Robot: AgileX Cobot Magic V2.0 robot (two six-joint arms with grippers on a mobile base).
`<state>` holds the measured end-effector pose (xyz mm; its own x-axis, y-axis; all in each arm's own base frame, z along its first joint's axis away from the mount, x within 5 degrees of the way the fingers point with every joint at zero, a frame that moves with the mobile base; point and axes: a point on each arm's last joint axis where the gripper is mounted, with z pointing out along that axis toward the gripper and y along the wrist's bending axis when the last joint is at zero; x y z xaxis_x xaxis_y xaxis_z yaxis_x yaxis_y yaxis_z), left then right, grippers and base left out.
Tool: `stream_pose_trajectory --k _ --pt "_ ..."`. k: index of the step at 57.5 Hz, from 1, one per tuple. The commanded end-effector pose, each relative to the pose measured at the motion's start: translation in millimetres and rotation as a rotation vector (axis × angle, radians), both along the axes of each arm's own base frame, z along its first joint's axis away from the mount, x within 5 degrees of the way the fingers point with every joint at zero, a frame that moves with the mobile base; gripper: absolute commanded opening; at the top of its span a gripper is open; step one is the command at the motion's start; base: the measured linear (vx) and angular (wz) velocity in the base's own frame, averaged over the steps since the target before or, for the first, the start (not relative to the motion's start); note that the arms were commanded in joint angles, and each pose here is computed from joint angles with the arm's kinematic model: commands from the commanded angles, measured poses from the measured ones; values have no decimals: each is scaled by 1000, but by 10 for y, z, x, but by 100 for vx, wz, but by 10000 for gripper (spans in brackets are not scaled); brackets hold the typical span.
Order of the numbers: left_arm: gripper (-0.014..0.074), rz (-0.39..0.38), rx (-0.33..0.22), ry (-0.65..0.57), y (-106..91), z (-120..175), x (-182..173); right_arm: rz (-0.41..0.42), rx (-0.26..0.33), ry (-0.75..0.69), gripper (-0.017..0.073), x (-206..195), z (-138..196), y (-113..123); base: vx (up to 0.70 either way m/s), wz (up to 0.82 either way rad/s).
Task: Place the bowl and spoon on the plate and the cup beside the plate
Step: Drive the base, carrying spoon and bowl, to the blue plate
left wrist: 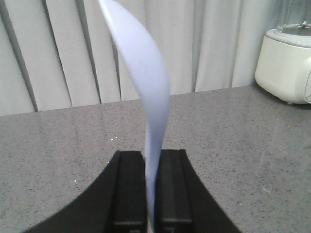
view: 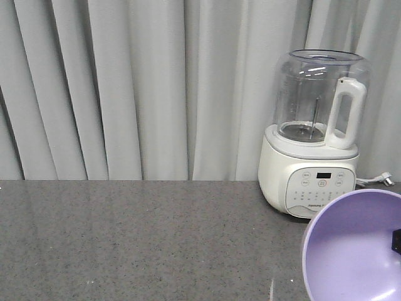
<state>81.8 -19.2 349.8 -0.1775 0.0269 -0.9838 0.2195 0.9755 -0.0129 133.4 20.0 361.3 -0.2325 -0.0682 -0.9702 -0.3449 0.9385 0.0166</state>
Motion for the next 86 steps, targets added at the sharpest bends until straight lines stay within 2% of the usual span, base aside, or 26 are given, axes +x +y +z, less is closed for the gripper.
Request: stream_pose_trajectory --k 1,20,86 --pt "-6 6 -36 -97 2 148 14 -35 36 -69 -9 2 144 -20 -3 -13" --pt "-6 6 -36 -97 2 148 14 -35 36 -69 -9 2 144 -20 -7 -33" --pt "-6 6 -36 -97 2 148 14 -35 37 -69 -9 2 144 -20 -13 -61"
